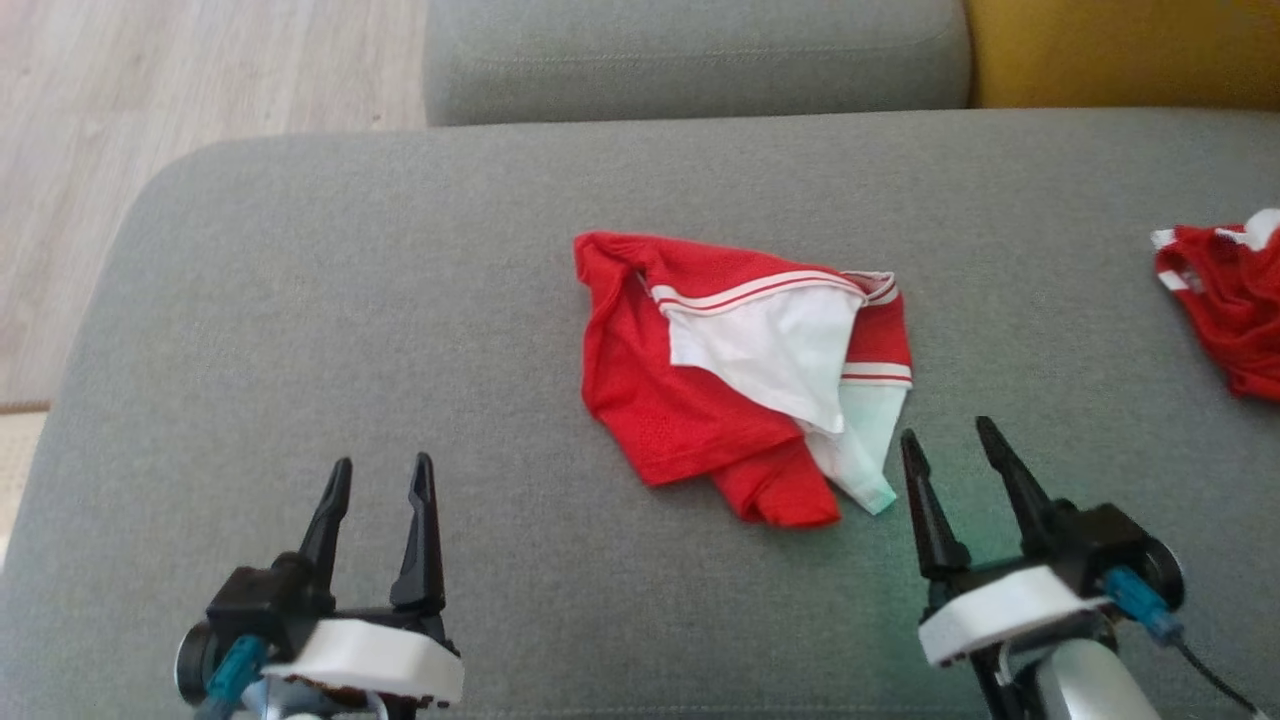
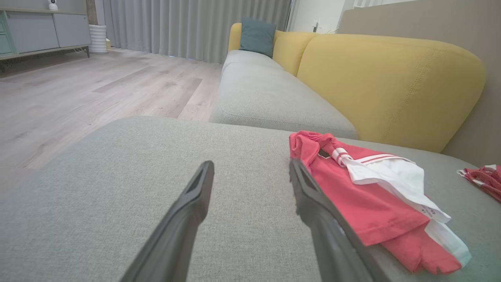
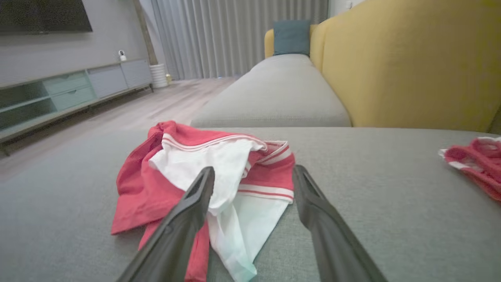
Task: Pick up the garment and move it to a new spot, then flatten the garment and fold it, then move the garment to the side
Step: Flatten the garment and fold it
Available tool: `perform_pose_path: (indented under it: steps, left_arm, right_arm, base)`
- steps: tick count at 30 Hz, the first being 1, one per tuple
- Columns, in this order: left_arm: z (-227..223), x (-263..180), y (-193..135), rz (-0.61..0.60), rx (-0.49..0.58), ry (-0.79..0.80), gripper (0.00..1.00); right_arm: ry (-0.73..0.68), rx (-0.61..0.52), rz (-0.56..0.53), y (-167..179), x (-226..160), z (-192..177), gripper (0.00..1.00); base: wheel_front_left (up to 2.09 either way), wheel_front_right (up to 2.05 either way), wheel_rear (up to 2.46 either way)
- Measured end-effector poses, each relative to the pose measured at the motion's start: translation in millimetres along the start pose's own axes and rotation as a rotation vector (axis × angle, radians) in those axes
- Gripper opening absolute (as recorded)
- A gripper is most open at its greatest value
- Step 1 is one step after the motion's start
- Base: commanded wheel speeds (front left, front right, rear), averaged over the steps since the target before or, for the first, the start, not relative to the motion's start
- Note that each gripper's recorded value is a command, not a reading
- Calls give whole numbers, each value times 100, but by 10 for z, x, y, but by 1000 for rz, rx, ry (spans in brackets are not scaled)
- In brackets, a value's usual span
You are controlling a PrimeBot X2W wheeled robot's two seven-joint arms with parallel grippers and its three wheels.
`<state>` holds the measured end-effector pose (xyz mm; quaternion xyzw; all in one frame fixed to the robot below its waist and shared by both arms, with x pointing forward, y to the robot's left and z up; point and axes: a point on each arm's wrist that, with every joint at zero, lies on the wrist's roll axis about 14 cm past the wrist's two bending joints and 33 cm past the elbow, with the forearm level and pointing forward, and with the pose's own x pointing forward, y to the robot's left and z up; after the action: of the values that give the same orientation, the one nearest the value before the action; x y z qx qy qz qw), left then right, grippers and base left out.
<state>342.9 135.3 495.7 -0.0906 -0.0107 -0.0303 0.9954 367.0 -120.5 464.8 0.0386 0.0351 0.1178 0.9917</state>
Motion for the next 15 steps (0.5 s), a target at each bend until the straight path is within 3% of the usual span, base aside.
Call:
perform_pose_path:
  steps: [15]
  left_arm:
    - [-99,22,238,80,2,31,100]
  right_arm:
    - [212,-70,140,305,460,-613,100]
  base:
    - [0,0,0]
